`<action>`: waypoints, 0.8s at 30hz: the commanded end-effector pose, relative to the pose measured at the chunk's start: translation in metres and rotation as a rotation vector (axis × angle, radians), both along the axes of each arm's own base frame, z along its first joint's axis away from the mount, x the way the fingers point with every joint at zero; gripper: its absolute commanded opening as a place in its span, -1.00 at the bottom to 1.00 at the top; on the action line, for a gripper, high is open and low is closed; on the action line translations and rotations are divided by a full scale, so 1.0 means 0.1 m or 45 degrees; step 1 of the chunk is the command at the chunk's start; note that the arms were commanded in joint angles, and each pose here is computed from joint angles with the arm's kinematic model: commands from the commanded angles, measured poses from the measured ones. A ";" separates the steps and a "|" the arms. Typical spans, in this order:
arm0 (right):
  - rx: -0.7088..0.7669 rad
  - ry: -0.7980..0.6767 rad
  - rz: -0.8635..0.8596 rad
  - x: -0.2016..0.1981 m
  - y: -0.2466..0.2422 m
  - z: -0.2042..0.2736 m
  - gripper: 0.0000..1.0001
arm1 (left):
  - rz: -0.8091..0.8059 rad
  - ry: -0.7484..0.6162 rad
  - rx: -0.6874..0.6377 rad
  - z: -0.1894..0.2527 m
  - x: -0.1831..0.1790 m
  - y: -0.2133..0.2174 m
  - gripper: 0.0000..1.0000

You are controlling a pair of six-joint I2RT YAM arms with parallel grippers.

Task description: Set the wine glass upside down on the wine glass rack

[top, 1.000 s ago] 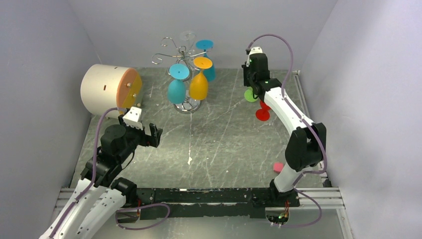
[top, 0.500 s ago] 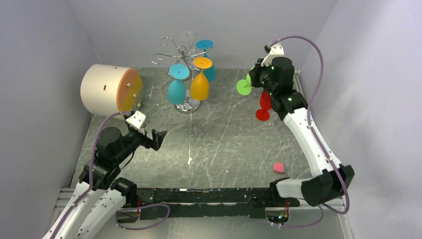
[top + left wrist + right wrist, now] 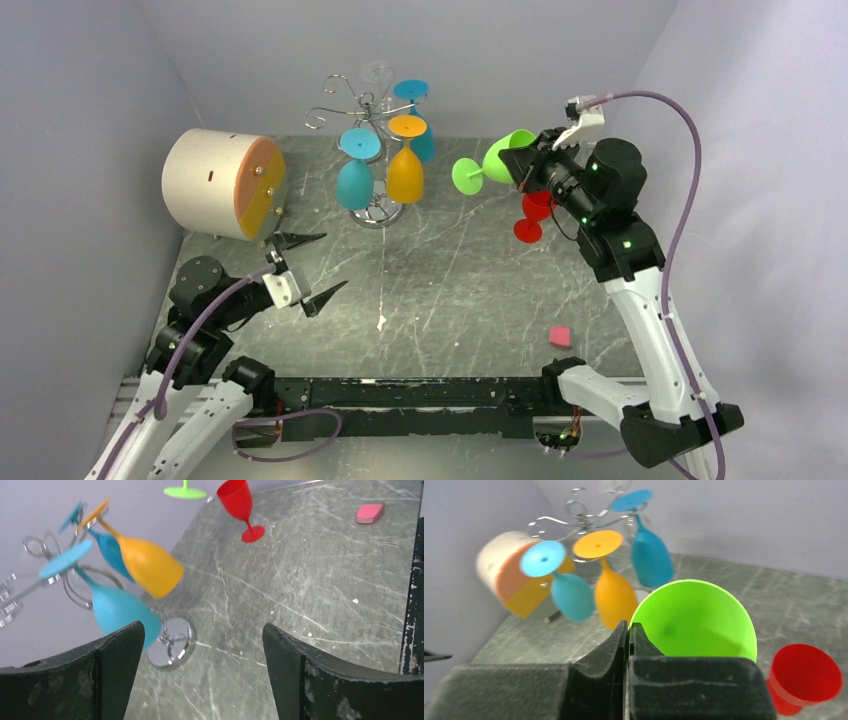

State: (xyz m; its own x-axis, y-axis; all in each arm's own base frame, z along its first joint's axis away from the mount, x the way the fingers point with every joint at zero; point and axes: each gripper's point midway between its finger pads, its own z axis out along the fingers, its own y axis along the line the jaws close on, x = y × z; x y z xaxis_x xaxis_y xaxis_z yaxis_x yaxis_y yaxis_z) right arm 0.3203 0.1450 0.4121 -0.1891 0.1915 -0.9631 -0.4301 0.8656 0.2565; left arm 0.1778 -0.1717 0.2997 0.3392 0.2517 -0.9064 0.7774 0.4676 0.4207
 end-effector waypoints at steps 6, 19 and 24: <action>0.228 -0.219 0.494 -0.75 0.45 0.73 -1.00 | -0.298 -0.447 0.087 0.56 -0.31 -0.17 0.72; 0.373 0.054 1.024 -1.02 0.97 0.51 -1.00 | -0.288 -0.543 0.256 0.53 -0.19 -0.14 0.60; 0.362 0.156 1.131 -1.04 1.18 0.30 -1.00 | -0.345 -0.539 0.278 0.48 -0.17 -0.20 0.50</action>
